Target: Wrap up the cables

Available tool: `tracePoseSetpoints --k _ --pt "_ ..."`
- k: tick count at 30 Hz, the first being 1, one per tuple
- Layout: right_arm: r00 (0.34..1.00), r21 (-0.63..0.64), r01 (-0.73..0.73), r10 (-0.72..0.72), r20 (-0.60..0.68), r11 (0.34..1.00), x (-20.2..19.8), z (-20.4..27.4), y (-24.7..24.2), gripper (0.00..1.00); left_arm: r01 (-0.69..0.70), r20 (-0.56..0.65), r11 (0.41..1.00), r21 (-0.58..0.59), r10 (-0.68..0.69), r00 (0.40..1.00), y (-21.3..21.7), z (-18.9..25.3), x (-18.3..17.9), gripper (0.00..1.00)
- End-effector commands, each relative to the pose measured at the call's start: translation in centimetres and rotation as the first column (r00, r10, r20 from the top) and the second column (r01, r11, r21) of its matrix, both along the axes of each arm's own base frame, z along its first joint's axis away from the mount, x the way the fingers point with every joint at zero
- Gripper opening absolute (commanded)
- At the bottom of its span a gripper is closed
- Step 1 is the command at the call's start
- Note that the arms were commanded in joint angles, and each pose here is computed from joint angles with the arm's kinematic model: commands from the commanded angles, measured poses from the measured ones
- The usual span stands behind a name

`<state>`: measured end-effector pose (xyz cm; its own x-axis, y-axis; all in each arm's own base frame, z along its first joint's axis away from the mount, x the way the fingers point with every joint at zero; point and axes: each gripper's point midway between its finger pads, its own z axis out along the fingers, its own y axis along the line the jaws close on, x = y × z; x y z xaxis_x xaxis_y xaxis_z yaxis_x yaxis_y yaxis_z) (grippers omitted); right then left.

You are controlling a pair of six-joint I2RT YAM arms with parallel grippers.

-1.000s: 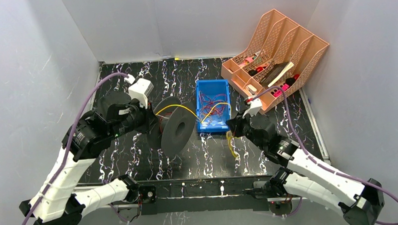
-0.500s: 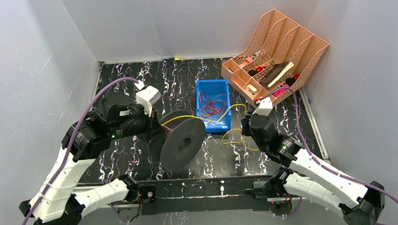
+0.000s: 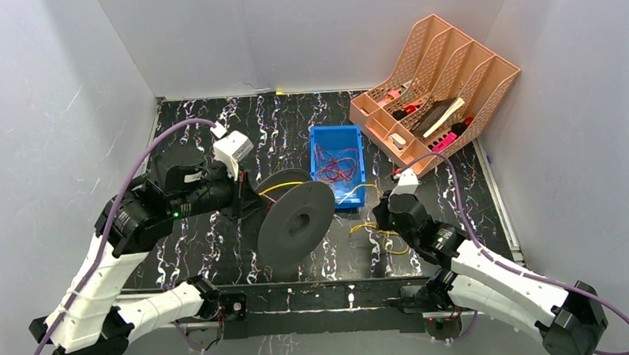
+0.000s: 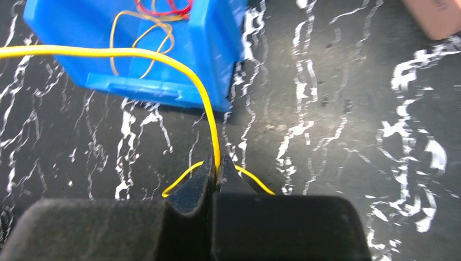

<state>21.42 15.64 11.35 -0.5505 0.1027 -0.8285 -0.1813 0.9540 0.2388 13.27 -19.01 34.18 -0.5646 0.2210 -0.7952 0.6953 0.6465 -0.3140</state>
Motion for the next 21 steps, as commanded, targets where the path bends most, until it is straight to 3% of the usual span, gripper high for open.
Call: tracePoseSetpoints --k 1,14,21 --pt "0.987 0.173 -0.161 0.158 0.026 0.972 -0.7 1.1 4.2 0.00 -0.070 0.120 0.987 -0.143 0.088 0.989 -0.1 4.7 1.4 0.00" --pt "0.910 0.358 -0.387 0.414 0.002 0.850 -3.9 1.3 11.4 0.00 -0.269 0.194 0.928 -0.256 0.322 0.927 0.8 6.7 5.6 0.00" --pt "0.860 0.417 -0.474 0.509 0.032 0.776 -7.3 2.4 15.6 0.00 -0.394 0.217 0.872 -0.290 0.461 0.860 1.9 6.8 8.1 0.00"
